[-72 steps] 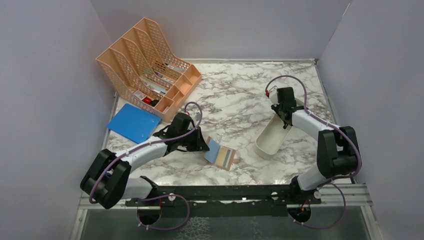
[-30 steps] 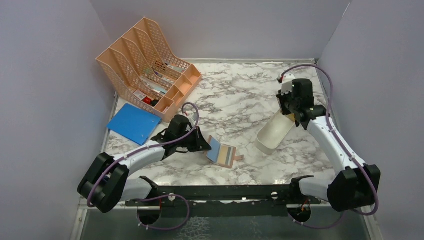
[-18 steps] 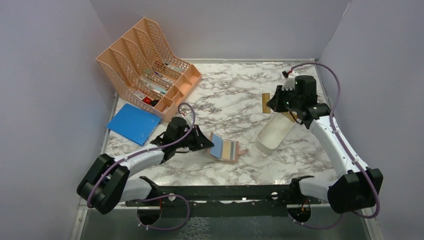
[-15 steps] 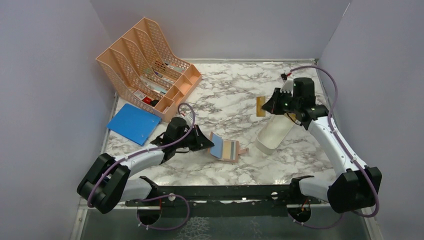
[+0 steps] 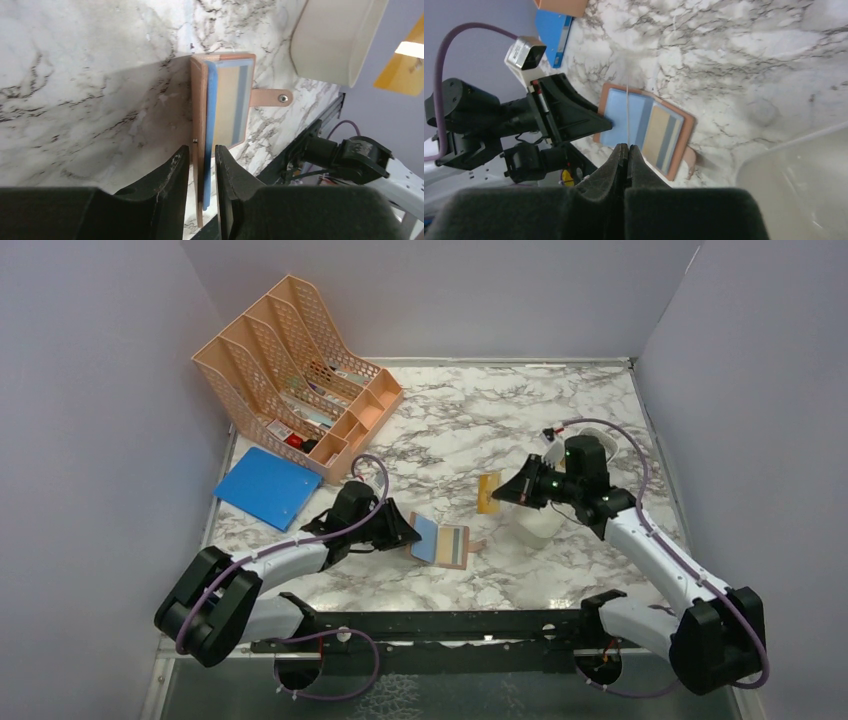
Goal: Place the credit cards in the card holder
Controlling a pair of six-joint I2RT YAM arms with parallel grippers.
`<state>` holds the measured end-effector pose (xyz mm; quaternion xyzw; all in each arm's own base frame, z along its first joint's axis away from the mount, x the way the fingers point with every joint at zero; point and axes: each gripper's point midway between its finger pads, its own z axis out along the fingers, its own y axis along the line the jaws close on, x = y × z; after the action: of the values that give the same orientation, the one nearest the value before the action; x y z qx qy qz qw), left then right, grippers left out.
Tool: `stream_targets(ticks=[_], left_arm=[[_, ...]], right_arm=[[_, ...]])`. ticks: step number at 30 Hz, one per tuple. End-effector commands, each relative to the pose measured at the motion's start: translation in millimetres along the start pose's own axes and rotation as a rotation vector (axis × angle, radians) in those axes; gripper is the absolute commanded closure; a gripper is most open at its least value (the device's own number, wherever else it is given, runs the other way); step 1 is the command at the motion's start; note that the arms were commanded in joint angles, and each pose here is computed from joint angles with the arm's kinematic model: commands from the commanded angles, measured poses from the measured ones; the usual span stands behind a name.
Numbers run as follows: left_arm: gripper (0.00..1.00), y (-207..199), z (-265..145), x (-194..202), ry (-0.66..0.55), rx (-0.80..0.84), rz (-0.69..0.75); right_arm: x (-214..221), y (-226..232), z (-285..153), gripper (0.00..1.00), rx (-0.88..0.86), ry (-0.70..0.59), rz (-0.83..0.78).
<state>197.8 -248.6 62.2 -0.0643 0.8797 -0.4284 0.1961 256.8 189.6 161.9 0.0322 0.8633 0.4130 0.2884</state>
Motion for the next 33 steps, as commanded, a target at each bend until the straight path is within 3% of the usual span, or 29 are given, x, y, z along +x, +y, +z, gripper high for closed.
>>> stream_targets(ticks=[1,10,15,19,33], left_arm=[[0.71,10.0,-4.7,-10.2,-0.039,-0.08,0.062],[0.68,20.2,-12.9,-13.2,-0.063,-0.142,0.109],[0.85,26.5,-13.1,-6.5,-0.05,-0.143,0.111],[0.91,28.3,-10.9,2.7,-0.026,-0.115,0.089],[0.88,41.4,-11.4,18.7,0.009,-0.126,0.037]], right_arm=[[9.3,26.1,10.6,0.99,-0.067,-0.016,0.011],[62.1,44.9,51.5,0.99,-0.099,0.078,0.027],[79.7,33.9,69.6,0.99,-0.063,0.109,0.013],[95.2,27.5,82.5,0.99,-0.058,0.16,0.014],[125.1,-8.8,102.8,0.99,0.059,0.198,0.026]])
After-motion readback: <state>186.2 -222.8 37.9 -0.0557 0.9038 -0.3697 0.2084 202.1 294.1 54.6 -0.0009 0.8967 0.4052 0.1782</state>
